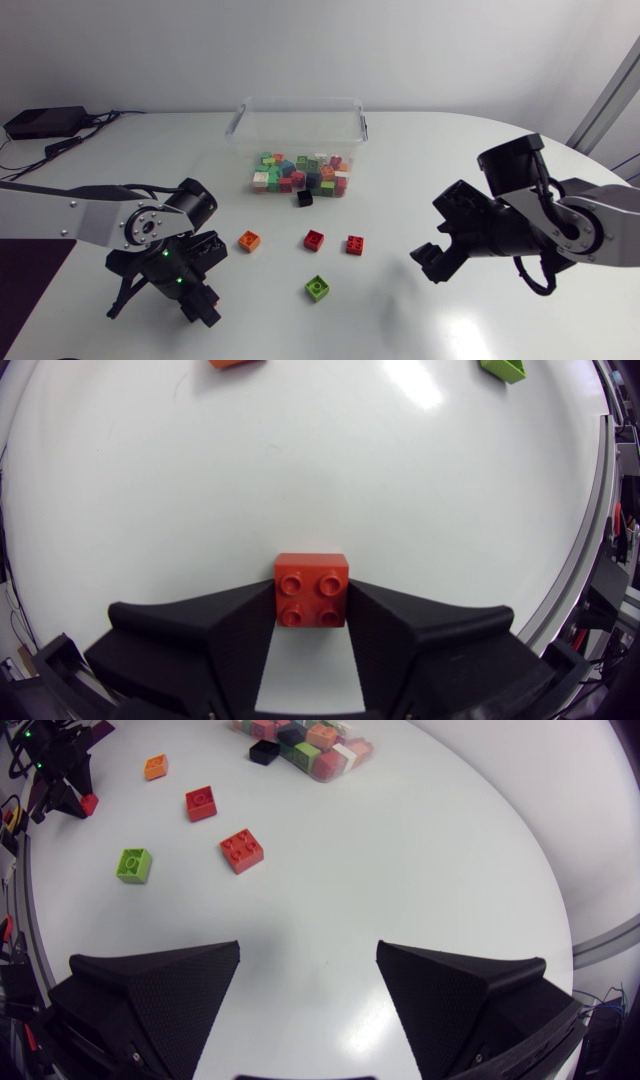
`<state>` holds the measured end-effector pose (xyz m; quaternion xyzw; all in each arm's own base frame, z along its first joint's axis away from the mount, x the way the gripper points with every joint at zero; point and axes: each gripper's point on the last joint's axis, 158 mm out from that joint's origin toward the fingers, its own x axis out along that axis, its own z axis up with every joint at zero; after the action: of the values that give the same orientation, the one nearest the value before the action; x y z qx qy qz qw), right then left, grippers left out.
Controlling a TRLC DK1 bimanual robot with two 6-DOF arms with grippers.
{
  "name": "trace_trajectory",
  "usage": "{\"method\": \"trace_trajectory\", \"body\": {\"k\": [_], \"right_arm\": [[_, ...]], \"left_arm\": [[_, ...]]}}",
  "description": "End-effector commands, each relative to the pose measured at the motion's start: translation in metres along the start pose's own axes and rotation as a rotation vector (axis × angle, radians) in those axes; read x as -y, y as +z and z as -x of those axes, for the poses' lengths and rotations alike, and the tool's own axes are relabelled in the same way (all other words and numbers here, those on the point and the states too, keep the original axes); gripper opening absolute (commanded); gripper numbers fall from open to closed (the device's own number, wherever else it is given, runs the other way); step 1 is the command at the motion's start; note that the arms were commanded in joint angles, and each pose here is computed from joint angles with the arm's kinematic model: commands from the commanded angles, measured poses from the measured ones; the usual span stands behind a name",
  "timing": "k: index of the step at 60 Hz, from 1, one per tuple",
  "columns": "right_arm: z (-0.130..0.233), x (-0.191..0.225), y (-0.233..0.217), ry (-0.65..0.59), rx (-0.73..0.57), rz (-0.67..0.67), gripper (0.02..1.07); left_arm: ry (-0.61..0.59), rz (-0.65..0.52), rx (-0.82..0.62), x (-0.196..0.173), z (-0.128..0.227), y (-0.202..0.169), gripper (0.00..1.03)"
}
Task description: Place the duplo bricks in the container
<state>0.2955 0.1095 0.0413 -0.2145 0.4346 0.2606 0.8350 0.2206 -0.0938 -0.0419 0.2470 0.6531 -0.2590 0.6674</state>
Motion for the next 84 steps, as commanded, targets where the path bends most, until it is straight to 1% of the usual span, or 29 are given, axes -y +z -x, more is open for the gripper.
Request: {"method": "trace_trajectory", "body": {"k": [1,6,10,21,29,44,58,62,65,70,72,73,78,82,84], "right_arm": [[-0.004,-0.009,0.022,0.026,0.026,0.061,1.02],[-0.011,-0.025,0.029,0.074,0.012,0.115,1.02],[-0.021,-0.040,0.032,0.135,-0.019,0.155,1.02],[-0.054,-0.051,0.030,0.202,-0.090,0.244,1.02],[-0.071,-0.059,0.028,0.255,-0.117,0.304,1.02],[-0.090,-0.066,0.035,0.308,-0.133,0.368,1.02],[-0.108,-0.059,0.042,0.327,-0.154,0.388,1.01],[-0.112,-0.061,0.042,0.346,-0.158,0.392,0.96],[-0.115,-0.061,0.042,0.351,-0.165,0.397,0.95],[-0.122,-0.062,0.040,0.360,-0.173,0.405,0.88],[-0.123,-0.063,0.039,0.363,-0.176,0.412,0.80],[-0.125,-0.063,0.038,0.365,-0.180,0.414,0.74],[-0.125,-0.064,0.041,0.376,-0.164,0.411,0.51],[-0.125,-0.062,0.043,0.381,-0.160,0.398,0.46],[-0.125,-0.059,0.043,0.379,-0.161,0.392,0.39]], "left_arm": [[-0.012,-0.029,-0.039,0.001,-0.005,-0.007,0.28],[-0.010,-0.047,-0.033,0.002,-0.002,-0.007,0.28],[-0.008,-0.053,-0.020,0.002,0.003,-0.005,0.28],[-0.012,-0.069,0.061,0.000,0.024,0.010,0.28],[-0.019,-0.087,0.149,0.000,0.049,0.025,0.28],[-0.021,-0.081,0.336,-0.011,0.099,0.062,0.28],[-0.033,-0.063,0.496,-0.027,0.138,0.093,0.28],[-0.043,-0.064,0.540,-0.028,0.149,0.101,0.28],[-0.046,-0.066,0.570,-0.029,0.157,0.108,0.28],[-0.048,-0.061,0.606,-0.032,0.165,0.118,0.28],[-0.049,-0.058,0.618,-0.034,0.168,0.122,0.28],[-0.048,-0.056,0.625,-0.035,0.169,0.125,0.28],[-0.054,-0.045,0.641,-0.040,0.171,0.134,0.28],[-0.056,-0.039,0.664,-0.043,0.175,0.142,0.28],[-0.057,-0.036,0.681,-0.044,0.177,0.147,0.28]]}}
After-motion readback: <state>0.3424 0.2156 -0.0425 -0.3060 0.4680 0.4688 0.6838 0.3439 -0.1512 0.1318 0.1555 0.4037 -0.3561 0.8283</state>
